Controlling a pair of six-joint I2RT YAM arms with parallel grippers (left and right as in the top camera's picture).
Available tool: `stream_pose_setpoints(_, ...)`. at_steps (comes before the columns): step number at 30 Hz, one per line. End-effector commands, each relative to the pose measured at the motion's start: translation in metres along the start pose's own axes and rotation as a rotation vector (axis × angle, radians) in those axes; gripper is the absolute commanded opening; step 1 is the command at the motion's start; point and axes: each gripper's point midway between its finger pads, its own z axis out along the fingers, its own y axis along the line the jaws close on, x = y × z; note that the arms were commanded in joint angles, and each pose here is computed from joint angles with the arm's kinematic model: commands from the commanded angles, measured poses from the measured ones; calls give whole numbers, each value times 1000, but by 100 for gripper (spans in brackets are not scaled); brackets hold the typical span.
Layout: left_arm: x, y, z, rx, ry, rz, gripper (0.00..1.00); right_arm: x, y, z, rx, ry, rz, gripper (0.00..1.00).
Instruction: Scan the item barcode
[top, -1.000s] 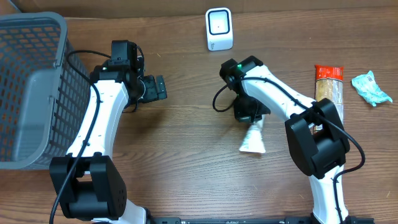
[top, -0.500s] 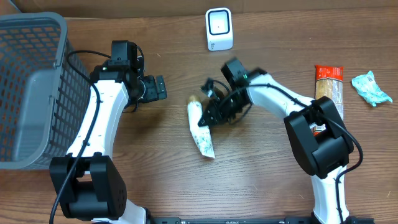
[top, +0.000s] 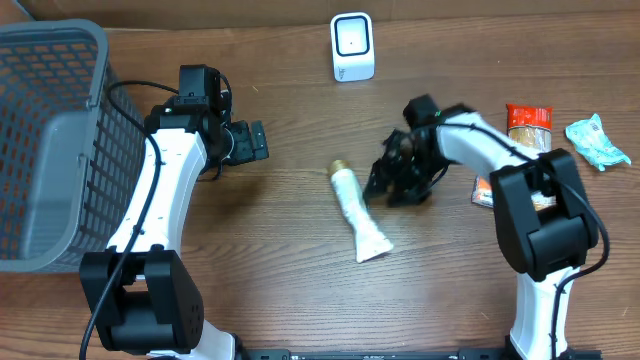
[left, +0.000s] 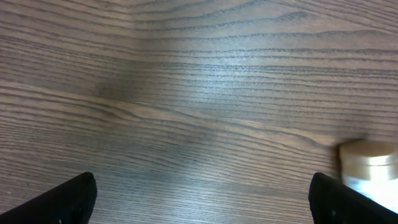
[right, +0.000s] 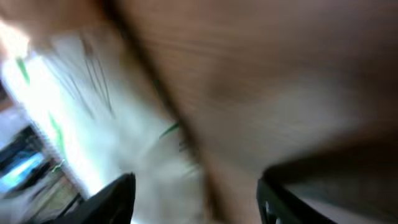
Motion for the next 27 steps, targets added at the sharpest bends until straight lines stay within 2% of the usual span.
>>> stream_pose_setpoints(1,-4,-1,-6,-2,-21,22,100,-31,-15,-42,236,-151,-99,67)
stream_pose_setpoints(2,-4,-1,-6,-1,-20,22,100,-34,-7,-50,234,-161,-132,68)
stream_pose_setpoints(4,-4,-1,-6,-2,-21,22,100,-36,4,-59,230,-172,-172,82)
stream_pose_setpoints(6,-4,-1,-6,-2,-21,22,100,-35,9,-60,212,-166,-182,90)
stream_pose_setpoints(10,-4,-1,-6,-1,-20,22,100,-16,30,-52,47,-82,-299,90)
stream_pose_setpoints(13,-4,-1,-6,-1,-20,22,100,2,38,-45,-46,-14,-375,100)
stream_pose_setpoints(19,-4,-1,-6,-2,-21,22,100,25,16,-16,-47,67,-326,100)
stream_pose_setpoints(27,-4,-1,-6,-1,-20,22,100,43,19,4,-191,104,-296,97)
